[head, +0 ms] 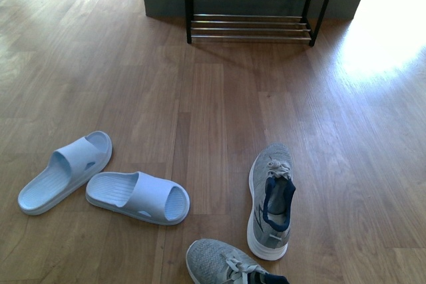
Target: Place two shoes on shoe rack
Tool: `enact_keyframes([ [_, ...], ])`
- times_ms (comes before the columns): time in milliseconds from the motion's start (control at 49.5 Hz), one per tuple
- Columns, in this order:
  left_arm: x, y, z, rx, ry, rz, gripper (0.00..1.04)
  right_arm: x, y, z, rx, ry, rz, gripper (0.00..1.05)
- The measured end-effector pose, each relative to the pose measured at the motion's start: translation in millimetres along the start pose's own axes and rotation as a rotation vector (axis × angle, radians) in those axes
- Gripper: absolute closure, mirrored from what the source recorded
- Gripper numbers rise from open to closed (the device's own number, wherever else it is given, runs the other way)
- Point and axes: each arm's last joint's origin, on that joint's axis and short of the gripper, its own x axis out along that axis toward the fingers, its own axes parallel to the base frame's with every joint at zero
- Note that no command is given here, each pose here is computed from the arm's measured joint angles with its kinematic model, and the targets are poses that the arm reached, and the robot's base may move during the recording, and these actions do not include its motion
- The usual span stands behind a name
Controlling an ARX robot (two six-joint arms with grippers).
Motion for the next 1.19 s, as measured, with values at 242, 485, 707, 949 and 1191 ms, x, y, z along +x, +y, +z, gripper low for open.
enact_keyframes([
  [242, 0.0, 0.0, 0.0, 0.000, 0.000, 0.000, 0.09, 133.5, -76.4, -18.6, 0.052, 0.242, -0.239, 0.09],
  [485, 0.0, 0.0, 0.0, 0.000, 0.000, 0.000, 0.09, 206.9, -89.9, -127.8, 0.072, 0.650, -0.216, 0.09],
  [707, 0.0, 0.0, 0.0, 0.000, 0.000, 0.000, 0.09, 228.5, -88.7, -187.2, 0.156, 0.893, -0.152, 0.09],
  [949, 0.0, 0.0, 0.0, 0.000, 0.000, 0.000, 0.09, 252.6, -78.2, -226.0, 0.340, 0.958, -0.121, 0.09],
  [1191, 0.0, 0.0, 0.0, 0.000, 0.000, 0.000, 0.09, 274.1, -79.7, -235.5, 0.406, 0.958, -0.144, 0.09],
])
